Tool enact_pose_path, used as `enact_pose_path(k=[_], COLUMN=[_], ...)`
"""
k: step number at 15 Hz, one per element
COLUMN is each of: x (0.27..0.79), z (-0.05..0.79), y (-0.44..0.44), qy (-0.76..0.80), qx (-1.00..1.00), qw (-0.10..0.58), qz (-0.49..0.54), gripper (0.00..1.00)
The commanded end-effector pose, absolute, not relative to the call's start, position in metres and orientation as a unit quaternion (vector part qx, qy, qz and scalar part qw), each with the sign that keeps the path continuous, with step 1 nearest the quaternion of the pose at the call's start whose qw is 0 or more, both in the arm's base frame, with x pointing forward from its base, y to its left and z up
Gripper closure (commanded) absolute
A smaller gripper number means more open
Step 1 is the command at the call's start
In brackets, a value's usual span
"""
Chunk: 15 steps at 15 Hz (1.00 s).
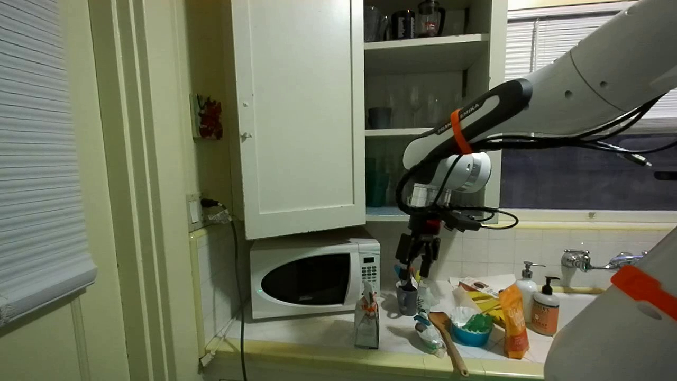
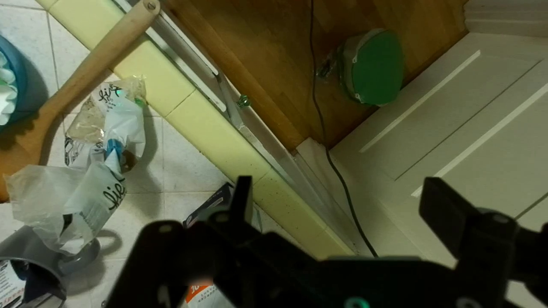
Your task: Put the tape on the counter
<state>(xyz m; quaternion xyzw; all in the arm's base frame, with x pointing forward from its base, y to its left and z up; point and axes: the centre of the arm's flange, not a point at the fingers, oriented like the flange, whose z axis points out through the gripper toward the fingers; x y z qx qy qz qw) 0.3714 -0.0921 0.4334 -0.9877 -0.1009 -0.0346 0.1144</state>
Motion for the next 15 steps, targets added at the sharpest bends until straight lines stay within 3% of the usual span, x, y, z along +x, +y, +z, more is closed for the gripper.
enact_pose_path(k=[1,9,15], x=[0.392,0.452,0.479], z=[0.449,0.503,0.515], y=[-0.109,-0.137,-0.166], qy=[-0.101,-0.182,-0.091], qx=[-0.981,-0.930,-0.873], qw=[0.117,-0.038,-0.143], qz=[-0.117,-0.318,-0.458], gripper=[0.00,0.00,0.00])
